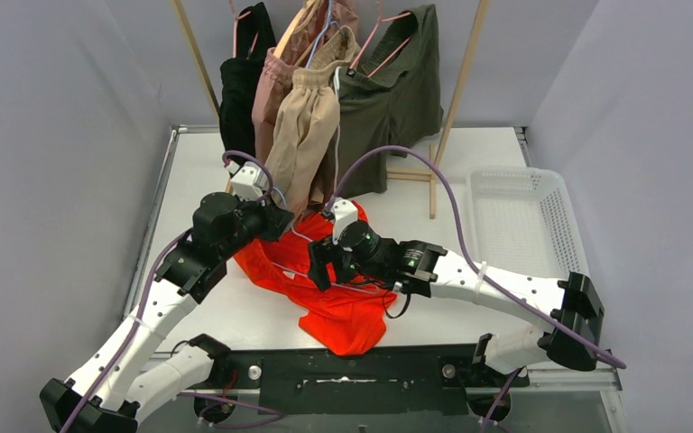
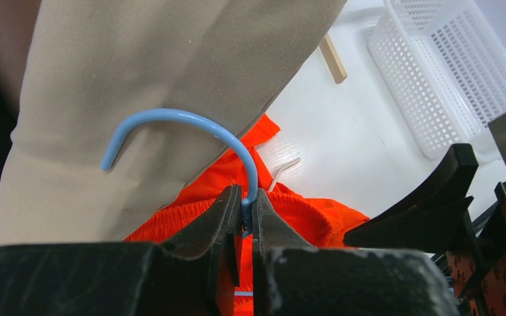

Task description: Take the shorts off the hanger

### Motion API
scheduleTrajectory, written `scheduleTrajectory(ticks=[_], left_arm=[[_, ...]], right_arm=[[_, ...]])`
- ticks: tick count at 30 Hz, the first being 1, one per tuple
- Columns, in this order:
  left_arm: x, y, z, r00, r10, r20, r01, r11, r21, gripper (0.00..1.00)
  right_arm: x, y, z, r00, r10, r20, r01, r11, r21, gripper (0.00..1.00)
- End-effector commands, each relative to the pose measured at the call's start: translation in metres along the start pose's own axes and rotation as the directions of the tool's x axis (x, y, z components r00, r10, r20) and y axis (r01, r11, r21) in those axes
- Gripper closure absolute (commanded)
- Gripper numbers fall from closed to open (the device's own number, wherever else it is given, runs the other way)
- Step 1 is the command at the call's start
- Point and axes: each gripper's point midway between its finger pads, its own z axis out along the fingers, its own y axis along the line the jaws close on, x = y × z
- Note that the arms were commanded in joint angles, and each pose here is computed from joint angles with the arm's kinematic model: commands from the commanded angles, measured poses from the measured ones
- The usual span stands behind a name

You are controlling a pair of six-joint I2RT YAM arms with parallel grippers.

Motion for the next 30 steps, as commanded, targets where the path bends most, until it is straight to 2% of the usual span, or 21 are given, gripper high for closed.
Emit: scheduleTrajectory(ticks=[1, 4, 8, 12, 16, 19, 22, 24, 27, 30], left_arm=[[-0.020, -0.011, -0.006, 0.998, 0.029, 0.056, -0.031, 0.999, 0.044, 1.00], [-0.021, -0.011, -0.007, 0.998, 0.037, 0.055, -0.039, 0.998, 0.043, 1.00], [-0.022, -0.009, -0.010, 0.998, 0.042, 0.053, -0.043, 0.999, 0.024, 1.00], [-0.022, -0.010, -0.008, 0.998, 0.042, 0.050, -0.043, 0.998, 0.035, 1.00], [-0.024, -0.010, -0.007, 0.998, 0.043, 0.054, -0.045, 0.999, 0.027, 1.00], [-0.025, -0.001, -0.006, 0.997, 0.061, 0.045, -0.060, 0.998, -0.021, 1.00], [-0.025, -0.001, -0.006, 0.997, 0.070, 0.037, -0.069, 0.997, -0.020, 1.00], [-0.024, -0.003, -0.007, 0.997, 0.064, 0.034, -0.063, 0.998, -0.010, 1.00], [-0.021, -0.006, -0.008, 0.998, 0.061, 0.032, -0.061, 0.998, 0.007, 1.00], [-0.019, -0.012, -0.009, 0.998, 0.064, 0.024, -0.066, 0.997, 0.046, 1.00]], right_arm=[[-0.022, -0.008, -0.015, 0.996, -0.013, 0.087, 0.010, 0.999, 0.039, 0.23], [-0.011, -0.017, -0.018, 0.995, -0.004, 0.100, -0.001, 0.999, 0.050, 0.22], [-0.005, -0.059, -0.031, 0.983, 0.048, 0.180, -0.090, 0.968, 0.234, 0.18], [-0.001, -0.036, -0.036, 0.983, 0.031, 0.182, -0.045, 0.996, 0.073, 0.14], [0.019, -0.011, -0.030, 0.999, 0.011, 0.038, -0.009, 0.999, -0.048, 0.20], [0.030, -0.017, -0.021, 0.999, 0.009, -0.035, -0.009, 1.000, 0.001, 0.36], [0.031, -0.019, -0.017, 0.999, 0.010, -0.047, -0.009, 1.000, 0.022, 0.54], [0.029, -0.019, -0.018, 0.999, 0.014, -0.039, -0.013, 1.000, 0.023, 0.63], [0.025, -0.022, -0.023, 1.000, 0.019, -0.012, -0.019, 0.999, 0.030, 0.90], [0.025, -0.024, -0.030, 0.999, 0.037, 0.013, -0.037, 0.999, 0.019, 1.00]])
